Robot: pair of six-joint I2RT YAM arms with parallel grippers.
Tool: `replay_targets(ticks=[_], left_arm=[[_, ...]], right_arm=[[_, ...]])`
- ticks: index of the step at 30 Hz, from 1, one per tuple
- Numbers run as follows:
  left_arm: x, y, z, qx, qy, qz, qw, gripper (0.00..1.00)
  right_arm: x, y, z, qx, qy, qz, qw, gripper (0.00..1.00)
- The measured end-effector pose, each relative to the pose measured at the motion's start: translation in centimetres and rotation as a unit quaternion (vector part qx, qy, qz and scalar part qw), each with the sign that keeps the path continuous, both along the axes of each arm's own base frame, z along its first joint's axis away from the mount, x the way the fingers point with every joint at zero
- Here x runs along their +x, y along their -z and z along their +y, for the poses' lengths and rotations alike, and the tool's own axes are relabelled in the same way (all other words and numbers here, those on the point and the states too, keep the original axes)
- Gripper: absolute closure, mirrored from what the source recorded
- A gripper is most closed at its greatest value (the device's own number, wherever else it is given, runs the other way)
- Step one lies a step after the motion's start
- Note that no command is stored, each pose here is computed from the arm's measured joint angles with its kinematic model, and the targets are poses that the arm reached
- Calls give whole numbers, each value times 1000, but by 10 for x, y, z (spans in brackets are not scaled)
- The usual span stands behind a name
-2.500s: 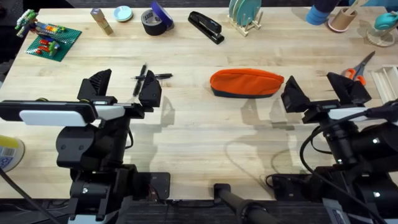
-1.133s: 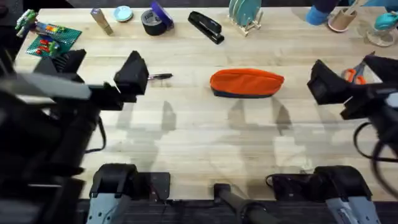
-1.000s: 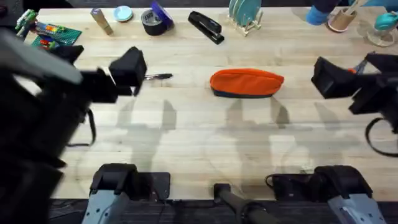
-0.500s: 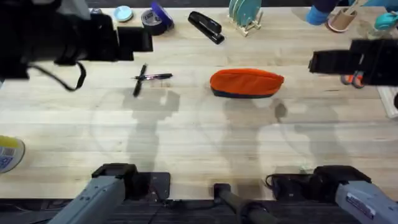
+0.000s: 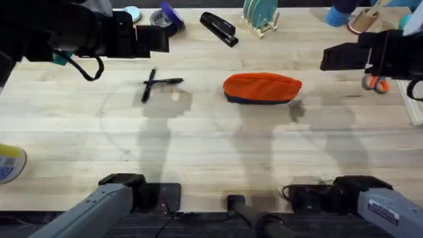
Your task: Unzip the bag, pick up the pens from the table one at a time and place them inside, then zip the bag closed.
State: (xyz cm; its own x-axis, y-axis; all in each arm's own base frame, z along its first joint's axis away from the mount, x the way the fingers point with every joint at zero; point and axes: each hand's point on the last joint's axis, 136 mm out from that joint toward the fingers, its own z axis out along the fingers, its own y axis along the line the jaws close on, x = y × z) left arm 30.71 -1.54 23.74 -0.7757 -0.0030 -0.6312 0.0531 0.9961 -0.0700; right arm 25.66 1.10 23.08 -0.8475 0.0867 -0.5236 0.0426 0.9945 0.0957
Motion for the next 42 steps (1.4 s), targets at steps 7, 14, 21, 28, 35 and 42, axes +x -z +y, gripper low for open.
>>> replay_targets(ticks=[7,14,21,28,35,42], left_arm=[[4,-4,-4,13,34,-15,999,8],[9,-14,-26,19,135,-51,989,8],[4,-28,-64,30,314,-117,942,8],[0,-39,-98,28,461,-190,867,8],[4,-18,-125,-31,558,-214,801,8],[9,1,-142,-120,596,-224,761,8]], right_arm=[[0,0,0,1,2,0,1000,5],[0,0,0,2,3,0,1000,5],[0,0,0,2,3,0,1000,6],[0,0,0,2,3,0,1000,6],[0,0,0,2,3,0,1000,5],[0,0,0,2,3,0,1000,5]])
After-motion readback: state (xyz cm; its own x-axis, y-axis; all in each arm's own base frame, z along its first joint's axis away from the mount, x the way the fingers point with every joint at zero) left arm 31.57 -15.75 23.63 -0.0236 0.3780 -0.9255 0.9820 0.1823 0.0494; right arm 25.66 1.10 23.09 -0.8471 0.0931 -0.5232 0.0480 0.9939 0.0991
